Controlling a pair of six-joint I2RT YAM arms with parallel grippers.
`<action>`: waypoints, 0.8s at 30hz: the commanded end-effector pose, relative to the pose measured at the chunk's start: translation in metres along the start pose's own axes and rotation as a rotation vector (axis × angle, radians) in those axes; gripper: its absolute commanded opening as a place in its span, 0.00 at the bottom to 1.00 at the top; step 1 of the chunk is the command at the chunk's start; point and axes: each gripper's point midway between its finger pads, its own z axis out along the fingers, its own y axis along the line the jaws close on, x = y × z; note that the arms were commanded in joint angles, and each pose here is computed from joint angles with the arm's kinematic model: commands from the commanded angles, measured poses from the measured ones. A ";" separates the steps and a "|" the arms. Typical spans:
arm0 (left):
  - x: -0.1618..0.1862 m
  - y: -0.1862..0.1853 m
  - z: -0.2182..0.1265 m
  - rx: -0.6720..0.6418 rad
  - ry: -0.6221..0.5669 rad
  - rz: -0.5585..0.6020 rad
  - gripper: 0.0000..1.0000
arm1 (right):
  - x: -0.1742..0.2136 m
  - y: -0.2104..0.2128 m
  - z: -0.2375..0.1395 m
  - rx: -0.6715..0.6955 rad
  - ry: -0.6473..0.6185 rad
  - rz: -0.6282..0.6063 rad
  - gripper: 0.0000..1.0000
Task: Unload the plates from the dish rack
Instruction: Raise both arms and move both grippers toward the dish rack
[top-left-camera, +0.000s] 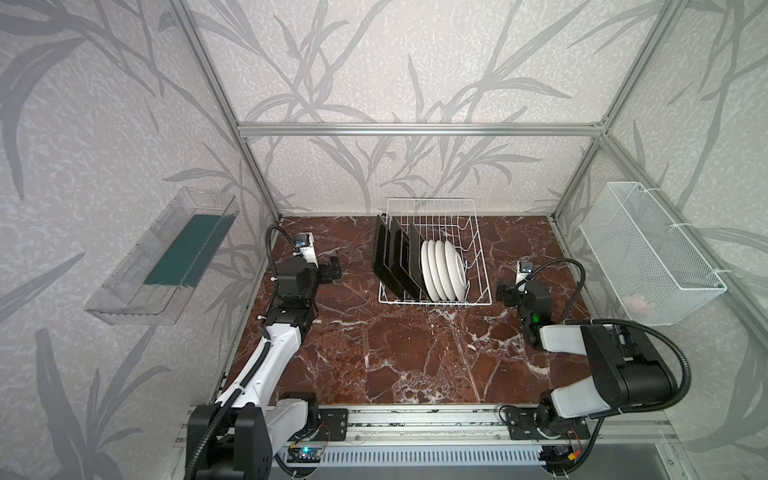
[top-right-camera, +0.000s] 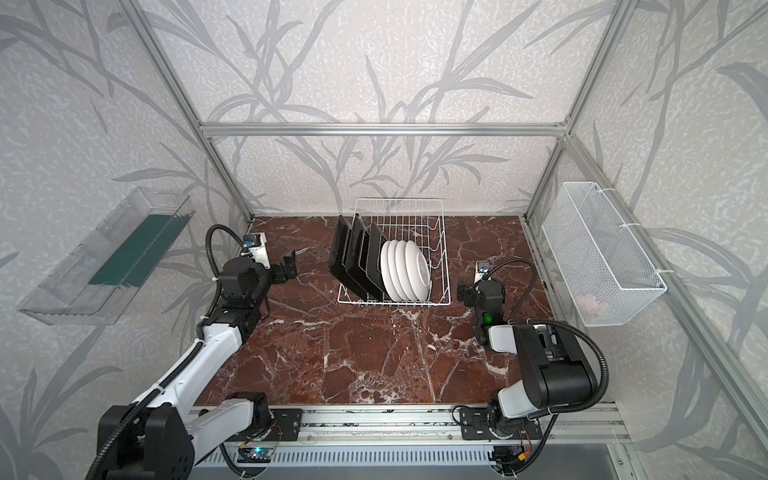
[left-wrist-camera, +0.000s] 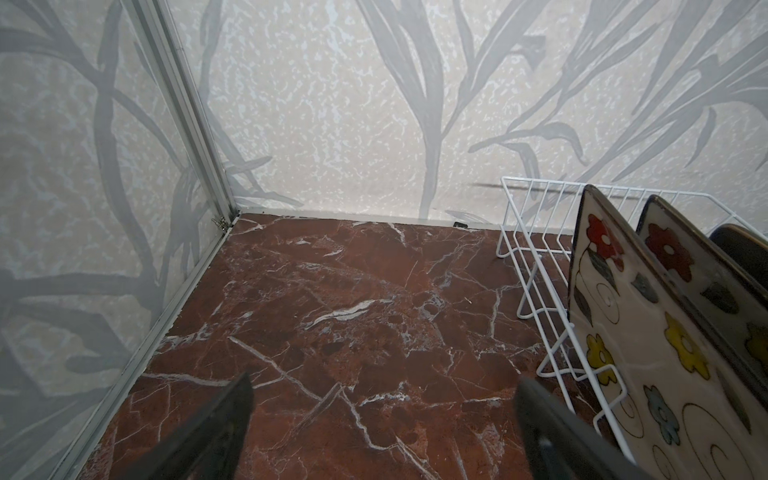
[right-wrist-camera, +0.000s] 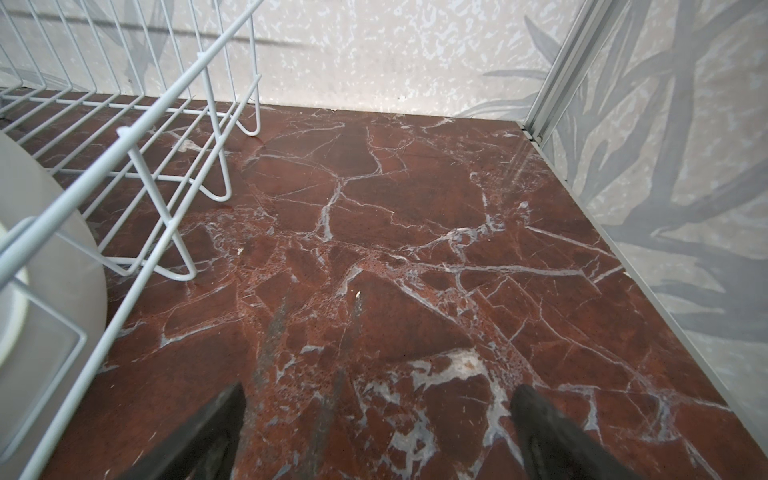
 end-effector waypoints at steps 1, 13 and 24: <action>-0.007 -0.006 0.000 0.031 0.008 -0.005 0.99 | -0.015 0.002 -0.002 -0.005 -0.046 0.005 0.99; -0.006 -0.011 -0.003 0.058 0.026 0.008 0.99 | -0.036 -0.004 -0.010 0.048 0.018 -0.011 0.99; -0.016 -0.020 -0.004 0.093 0.103 -0.058 0.99 | -0.082 -0.013 -0.031 0.067 -0.026 0.029 0.99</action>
